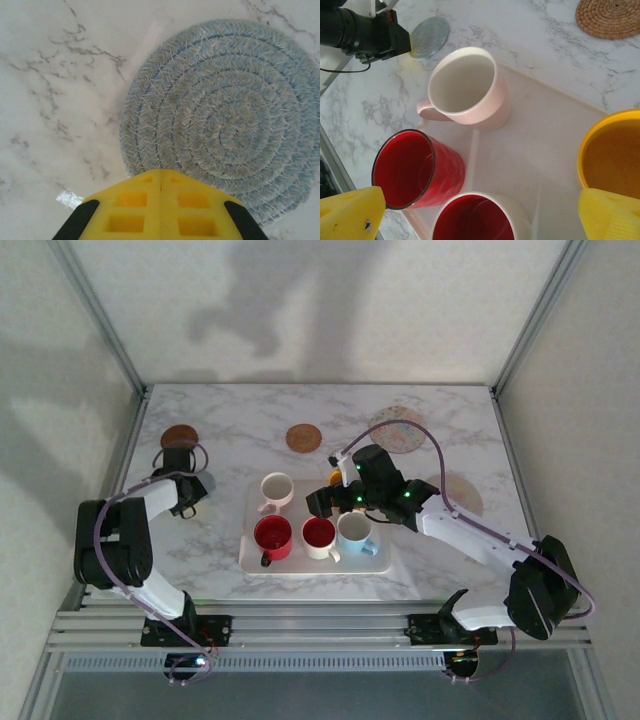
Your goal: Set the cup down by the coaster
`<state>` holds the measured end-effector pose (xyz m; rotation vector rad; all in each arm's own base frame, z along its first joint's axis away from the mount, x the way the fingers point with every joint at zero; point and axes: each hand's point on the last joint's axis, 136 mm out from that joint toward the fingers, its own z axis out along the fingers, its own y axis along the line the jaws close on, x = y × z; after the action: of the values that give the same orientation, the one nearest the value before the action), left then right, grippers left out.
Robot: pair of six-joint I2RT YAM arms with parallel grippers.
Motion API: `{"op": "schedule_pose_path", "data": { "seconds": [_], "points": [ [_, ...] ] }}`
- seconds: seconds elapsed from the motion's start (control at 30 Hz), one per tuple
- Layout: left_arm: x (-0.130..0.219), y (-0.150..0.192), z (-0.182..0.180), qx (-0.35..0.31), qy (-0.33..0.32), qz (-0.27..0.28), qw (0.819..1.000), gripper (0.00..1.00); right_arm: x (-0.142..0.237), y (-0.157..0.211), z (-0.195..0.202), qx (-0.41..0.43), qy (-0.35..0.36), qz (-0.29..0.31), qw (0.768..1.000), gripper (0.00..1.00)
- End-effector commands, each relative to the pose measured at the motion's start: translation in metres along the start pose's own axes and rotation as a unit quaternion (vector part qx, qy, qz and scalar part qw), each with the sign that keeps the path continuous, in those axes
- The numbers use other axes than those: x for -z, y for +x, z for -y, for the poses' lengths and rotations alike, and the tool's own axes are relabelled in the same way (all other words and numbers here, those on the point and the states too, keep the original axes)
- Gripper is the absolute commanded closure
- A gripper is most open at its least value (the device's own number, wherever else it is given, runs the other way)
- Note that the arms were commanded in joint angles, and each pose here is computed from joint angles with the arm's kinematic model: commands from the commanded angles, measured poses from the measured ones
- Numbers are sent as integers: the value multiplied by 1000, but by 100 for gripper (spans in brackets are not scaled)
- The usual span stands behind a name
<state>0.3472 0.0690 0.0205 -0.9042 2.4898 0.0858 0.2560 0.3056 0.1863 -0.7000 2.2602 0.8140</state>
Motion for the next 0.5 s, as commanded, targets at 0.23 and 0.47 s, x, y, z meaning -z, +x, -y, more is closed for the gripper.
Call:
{"op": "schedule_pose_path", "data": {
  "seconds": [0.23,0.47],
  "points": [
    [-19,22,20,-8,45,-43,998,100,2,-16,2,2,19,29,999,1],
    [-17,27,50,-34,81,-51,995,100,3,-16,7,-4,31,36,999,1]
  ]
}}
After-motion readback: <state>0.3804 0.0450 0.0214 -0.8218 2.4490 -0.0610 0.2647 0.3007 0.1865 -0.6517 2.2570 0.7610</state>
